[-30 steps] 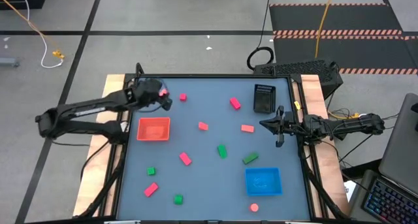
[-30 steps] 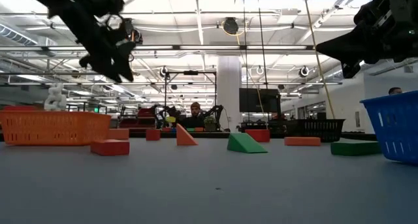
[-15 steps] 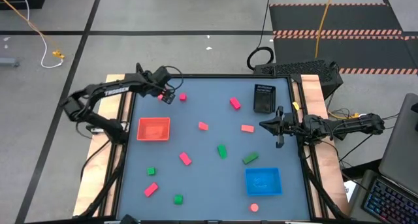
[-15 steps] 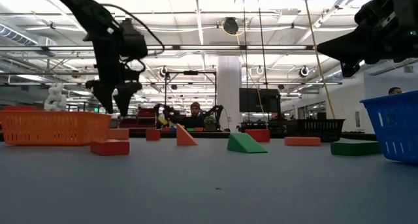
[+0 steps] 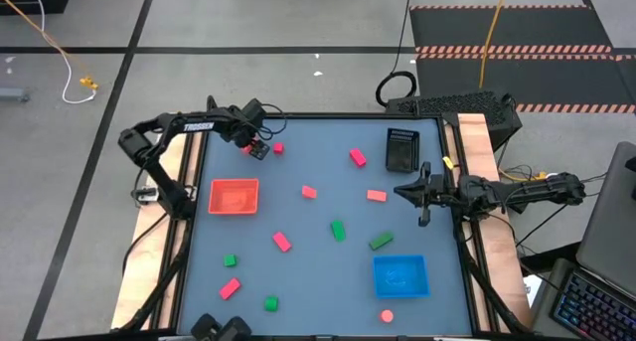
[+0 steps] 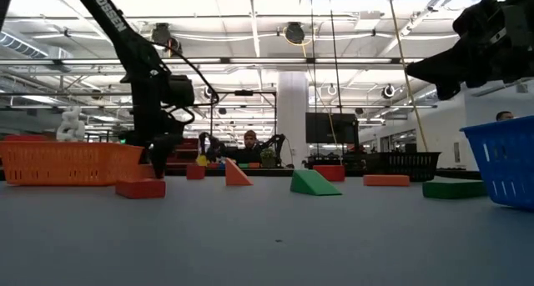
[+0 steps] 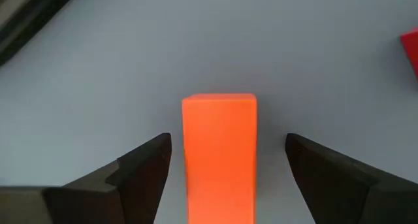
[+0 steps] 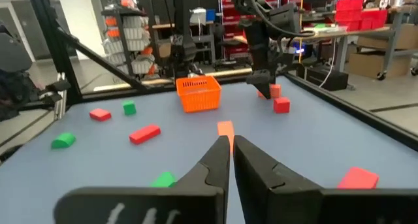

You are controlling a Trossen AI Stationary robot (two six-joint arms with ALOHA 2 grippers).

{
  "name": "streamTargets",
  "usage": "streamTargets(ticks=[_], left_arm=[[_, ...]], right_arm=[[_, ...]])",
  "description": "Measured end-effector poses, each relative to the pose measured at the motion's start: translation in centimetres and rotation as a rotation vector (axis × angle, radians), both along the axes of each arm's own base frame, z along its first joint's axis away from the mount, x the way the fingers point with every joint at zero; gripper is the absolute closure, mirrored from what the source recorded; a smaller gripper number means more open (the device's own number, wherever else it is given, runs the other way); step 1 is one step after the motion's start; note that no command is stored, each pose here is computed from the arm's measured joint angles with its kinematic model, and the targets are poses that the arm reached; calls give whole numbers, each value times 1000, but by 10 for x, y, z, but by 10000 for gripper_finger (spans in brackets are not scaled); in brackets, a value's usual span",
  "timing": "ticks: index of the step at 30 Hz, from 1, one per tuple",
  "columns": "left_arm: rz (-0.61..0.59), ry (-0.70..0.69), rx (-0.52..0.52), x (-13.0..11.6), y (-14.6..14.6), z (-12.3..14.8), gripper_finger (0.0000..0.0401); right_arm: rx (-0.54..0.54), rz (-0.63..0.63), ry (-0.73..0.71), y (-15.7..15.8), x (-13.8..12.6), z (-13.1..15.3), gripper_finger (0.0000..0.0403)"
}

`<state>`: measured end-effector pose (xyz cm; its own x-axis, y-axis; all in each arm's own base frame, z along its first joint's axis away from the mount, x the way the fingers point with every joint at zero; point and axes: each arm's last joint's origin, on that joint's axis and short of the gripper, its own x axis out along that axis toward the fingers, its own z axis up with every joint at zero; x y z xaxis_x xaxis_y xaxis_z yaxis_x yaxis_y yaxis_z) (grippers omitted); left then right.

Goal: Sort & place blocks by color
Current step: Put the orange block into the black bin

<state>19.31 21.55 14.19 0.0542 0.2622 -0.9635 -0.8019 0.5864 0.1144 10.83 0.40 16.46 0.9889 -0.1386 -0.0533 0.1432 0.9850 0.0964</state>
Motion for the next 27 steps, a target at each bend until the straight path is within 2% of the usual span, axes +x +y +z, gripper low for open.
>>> streamTargets(ticks=[4, 8, 14, 18, 22, 27], left_arm=[[12, -5, -15, 1, 0, -2, 160], [27, -3, -15, -2, -2, 2, 267], [26, -33, 9, -2, -1, 30, 270], [-3, -90, 28, 3, -5, 60, 270], [-93, -213, 63, 18, -20, 92, 270], [-268, -439, 174, 46, -47, 128, 270]], right_arm=[[0, 0, 11, 0, 0, -1, 385], [-1, 0, 11, 0, 0, -1, 385], [-21, 0, 13, 0, 0, -1, 385], [-36, 0, 15, 0, 0, -1, 385], [-53, -29, 17, -1, 0, -1, 385], [-52, -54, -2, -2, 0, 1, 385]])
